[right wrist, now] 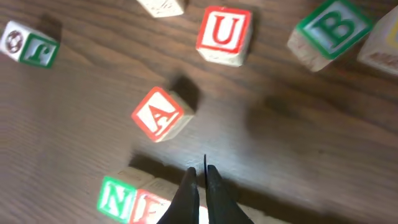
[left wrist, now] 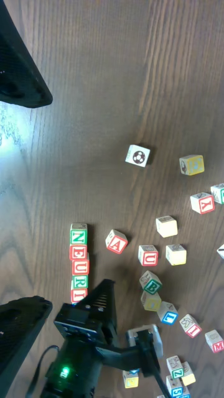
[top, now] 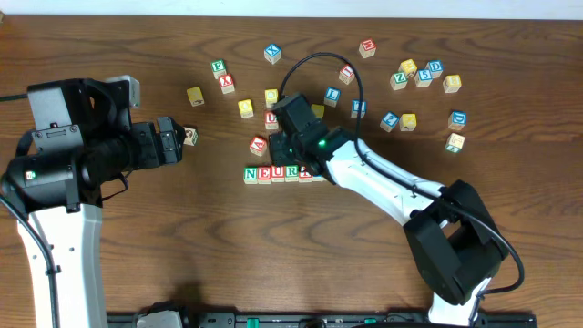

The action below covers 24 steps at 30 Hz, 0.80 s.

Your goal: Spell out NEURIPS

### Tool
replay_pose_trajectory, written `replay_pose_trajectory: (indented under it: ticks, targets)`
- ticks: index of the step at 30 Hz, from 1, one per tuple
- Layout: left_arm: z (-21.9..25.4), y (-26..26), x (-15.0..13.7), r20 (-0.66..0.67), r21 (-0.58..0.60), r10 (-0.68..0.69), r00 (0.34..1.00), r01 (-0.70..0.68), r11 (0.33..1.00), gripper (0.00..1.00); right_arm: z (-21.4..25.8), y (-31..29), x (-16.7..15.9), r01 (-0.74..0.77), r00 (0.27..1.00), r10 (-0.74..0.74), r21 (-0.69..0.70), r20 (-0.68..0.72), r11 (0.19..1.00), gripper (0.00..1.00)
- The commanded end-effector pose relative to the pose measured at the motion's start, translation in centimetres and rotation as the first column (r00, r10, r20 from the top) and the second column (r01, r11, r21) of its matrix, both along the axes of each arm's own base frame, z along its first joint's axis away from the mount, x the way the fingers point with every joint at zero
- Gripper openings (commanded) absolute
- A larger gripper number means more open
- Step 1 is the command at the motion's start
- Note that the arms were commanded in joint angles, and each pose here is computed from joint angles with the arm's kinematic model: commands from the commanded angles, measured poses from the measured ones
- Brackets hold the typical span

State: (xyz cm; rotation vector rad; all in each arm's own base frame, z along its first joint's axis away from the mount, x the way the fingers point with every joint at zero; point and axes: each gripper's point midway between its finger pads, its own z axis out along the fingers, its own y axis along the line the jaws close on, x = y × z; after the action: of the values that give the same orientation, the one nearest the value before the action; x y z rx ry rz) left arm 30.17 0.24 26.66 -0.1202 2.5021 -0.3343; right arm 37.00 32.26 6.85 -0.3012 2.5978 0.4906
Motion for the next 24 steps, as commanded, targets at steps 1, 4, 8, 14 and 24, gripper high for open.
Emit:
replay_pose_trajectory:
  ticks: [1,4,8,14,24]
  targets:
    - [0.7,0.0,0.0,0.021,0.004,-0.008,1.000,0.008,1.000,0.95,1.5,1.9,-1.1,0.007,1.000,-0.007,0.047,0.005,0.999,0.01]
    - [0.7,0.0,0.0,0.021,0.004,-0.008,1.000,0.008,1.000,0.95,1.4,2.0,-1.4,0.047,0.999,-0.047,0.035,0.009,0.998,0.01]
    - [0.7,0.0,0.0,0.021,0.004,-0.008,1.000,0.008,1.000,0.95,1.1,1.9,-1.4,0.079,0.997,-0.079,0.029,0.007,0.996,0.01]
    - [0.7,0.0,0.0,0.021,0.004,-0.008,1.000,0.008,1.000,0.95,-0.5,1.0,-1.2,0.130,0.992,-0.130,-0.023,-0.005,0.991,0.01]
    - [0.7,0.0,0.0,0.021,0.004,-0.008,1.000,0.008,1.000,0.95,-1.3,0.7,-1.3,0.143,0.989,-0.144,-0.039,-0.016,0.989,0.01]
